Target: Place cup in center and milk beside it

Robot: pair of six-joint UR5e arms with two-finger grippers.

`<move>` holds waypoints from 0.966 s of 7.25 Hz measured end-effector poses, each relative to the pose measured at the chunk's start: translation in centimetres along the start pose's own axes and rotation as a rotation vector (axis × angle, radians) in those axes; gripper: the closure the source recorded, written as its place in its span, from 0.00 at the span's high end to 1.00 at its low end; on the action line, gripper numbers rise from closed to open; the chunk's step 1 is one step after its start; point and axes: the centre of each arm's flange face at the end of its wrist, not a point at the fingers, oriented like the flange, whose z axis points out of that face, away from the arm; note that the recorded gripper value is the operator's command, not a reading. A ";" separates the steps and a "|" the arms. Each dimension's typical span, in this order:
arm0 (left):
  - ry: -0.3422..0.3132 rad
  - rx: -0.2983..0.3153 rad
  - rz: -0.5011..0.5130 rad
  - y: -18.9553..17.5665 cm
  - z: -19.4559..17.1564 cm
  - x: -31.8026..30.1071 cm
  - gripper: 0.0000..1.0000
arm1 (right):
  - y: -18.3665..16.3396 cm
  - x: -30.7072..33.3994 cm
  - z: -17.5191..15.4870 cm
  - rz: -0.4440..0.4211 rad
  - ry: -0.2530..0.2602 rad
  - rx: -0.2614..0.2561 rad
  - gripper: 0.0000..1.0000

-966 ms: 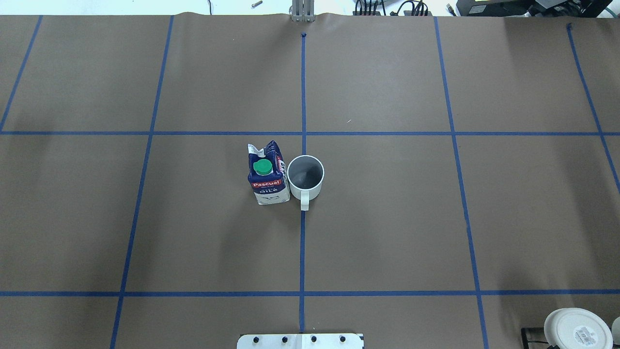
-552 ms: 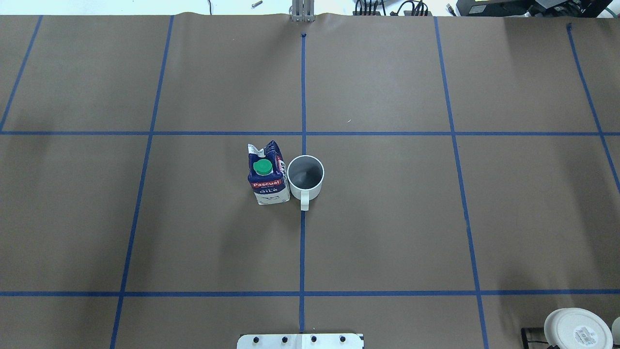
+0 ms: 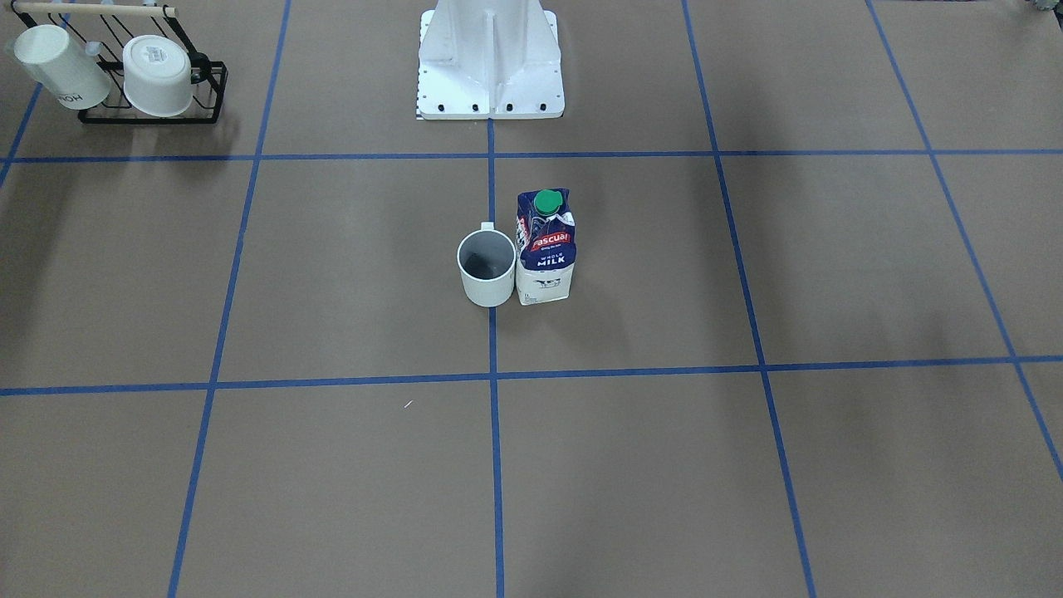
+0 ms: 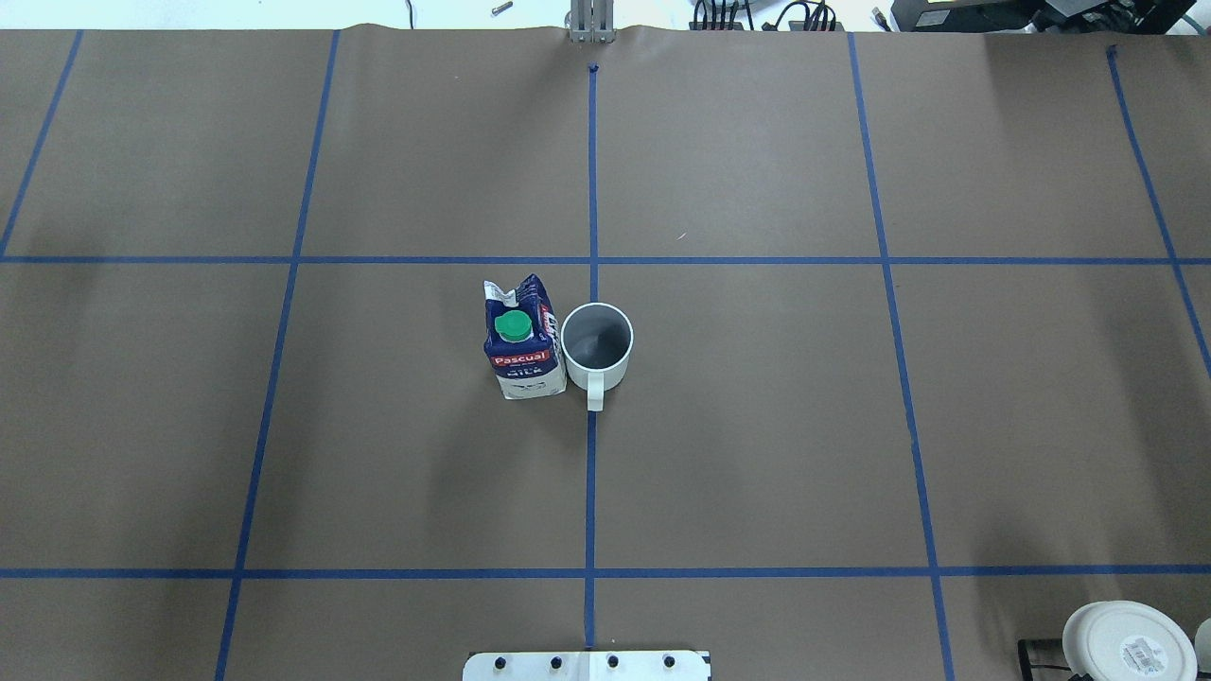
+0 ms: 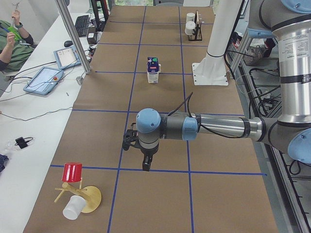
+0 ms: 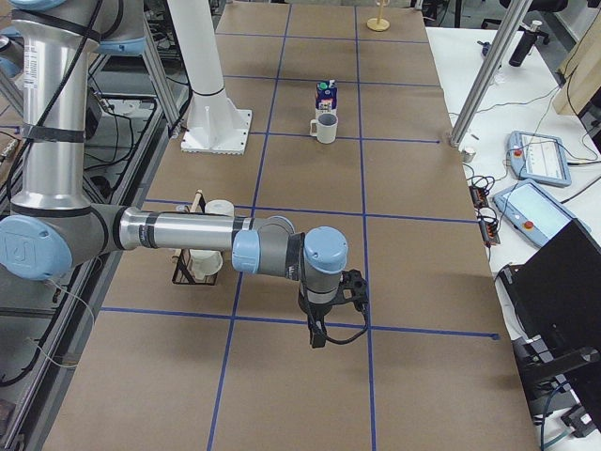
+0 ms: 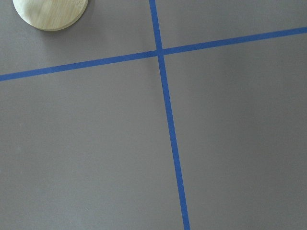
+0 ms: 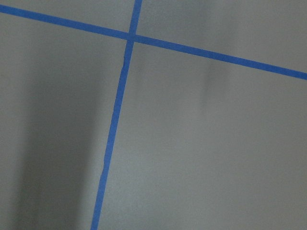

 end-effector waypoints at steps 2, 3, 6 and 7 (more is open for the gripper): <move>0.000 0.001 0.001 0.0 0.0 0.0 0.99 | 0.0 0.1 0.1 0.004 0.000 -0.002 1.00; 0.000 0.001 0.001 0.0 0.0 0.0 0.99 | 0.0 0.1 0.1 0.004 -0.001 -0.002 1.00; 0.000 0.001 0.001 0.0 -0.1 0.1 0.99 | 0.0 0.0 0.0 0.002 -0.001 0.001 1.00; 0.000 0.001 0.001 0.0 -0.1 0.1 0.99 | -0.1 -0.1 -0.1 0.001 -0.001 0.002 1.00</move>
